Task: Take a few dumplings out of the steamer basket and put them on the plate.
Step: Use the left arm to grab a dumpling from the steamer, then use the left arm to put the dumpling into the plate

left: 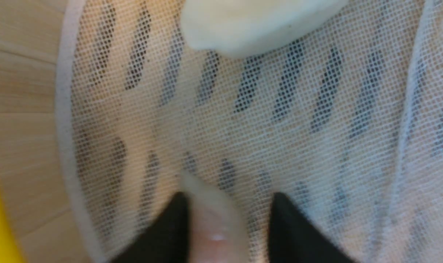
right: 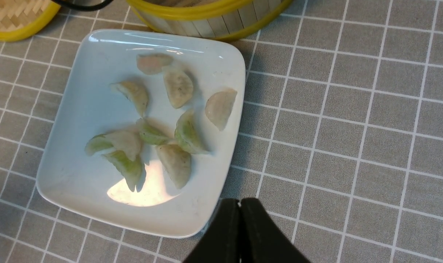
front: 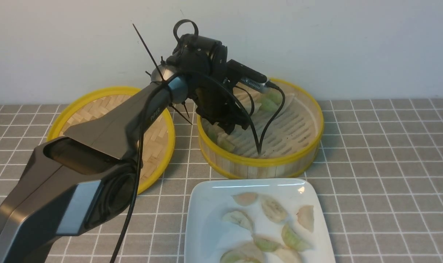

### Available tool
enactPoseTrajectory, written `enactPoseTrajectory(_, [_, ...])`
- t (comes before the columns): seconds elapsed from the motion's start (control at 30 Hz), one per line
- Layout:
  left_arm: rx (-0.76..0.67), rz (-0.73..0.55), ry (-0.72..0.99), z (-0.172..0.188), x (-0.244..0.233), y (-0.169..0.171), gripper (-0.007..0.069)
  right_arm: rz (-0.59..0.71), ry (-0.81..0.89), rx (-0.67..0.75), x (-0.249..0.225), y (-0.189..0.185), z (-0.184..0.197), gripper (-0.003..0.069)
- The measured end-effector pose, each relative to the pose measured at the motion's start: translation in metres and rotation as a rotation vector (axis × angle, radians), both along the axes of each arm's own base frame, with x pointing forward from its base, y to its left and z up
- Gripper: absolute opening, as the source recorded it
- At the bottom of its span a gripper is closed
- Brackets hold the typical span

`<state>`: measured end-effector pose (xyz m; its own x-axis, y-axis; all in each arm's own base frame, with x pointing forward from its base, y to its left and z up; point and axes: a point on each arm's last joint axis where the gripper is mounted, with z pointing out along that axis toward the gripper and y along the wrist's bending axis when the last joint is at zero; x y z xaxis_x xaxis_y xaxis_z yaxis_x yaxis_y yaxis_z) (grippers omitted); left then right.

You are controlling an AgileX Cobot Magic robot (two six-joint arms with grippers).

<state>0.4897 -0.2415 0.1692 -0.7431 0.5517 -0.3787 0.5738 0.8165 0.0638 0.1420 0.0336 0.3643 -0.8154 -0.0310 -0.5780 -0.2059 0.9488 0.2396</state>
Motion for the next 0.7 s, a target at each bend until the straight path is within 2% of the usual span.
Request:
enactPoseTrajectory(0.07, [-0.001,0.000,-0.001,0.000,0.000,0.000,0.0160,0.000,0.001,0.000,0.000,0.000,0.000,-0.0013])
enactPoseTrajectory(0.23, [-0.023,0.016,0.010,0.008,-0.001,-0.001,0.0167,0.001,0.003,0.001,0.000,0.000,0.000,-0.0013])
enactPoseTrajectory(0.4, [-0.056,0.007,-0.009,0.043,-0.009,-0.004,0.0167,0.002,0.003,0.006,0.000,0.001,0.000,-0.0013])
enactPoseTrajectory(0.47, [-0.105,-0.017,-0.095,0.094,-0.020,-0.005,0.0167,0.003,0.004,0.009,0.000,0.001,0.000,-0.0013])
enactPoseTrajectory(0.63, [-0.223,-0.045,-0.168,0.171,-0.053,0.002,0.0167,0.003,0.004,0.011,0.000,0.001,0.000,-0.0013])
enactPoseTrajectory(0.7, [-0.248,-0.054,-0.147,0.189,-0.072,0.007,0.0167,0.003,0.004,0.011,0.000,0.001,0.000,-0.0013])
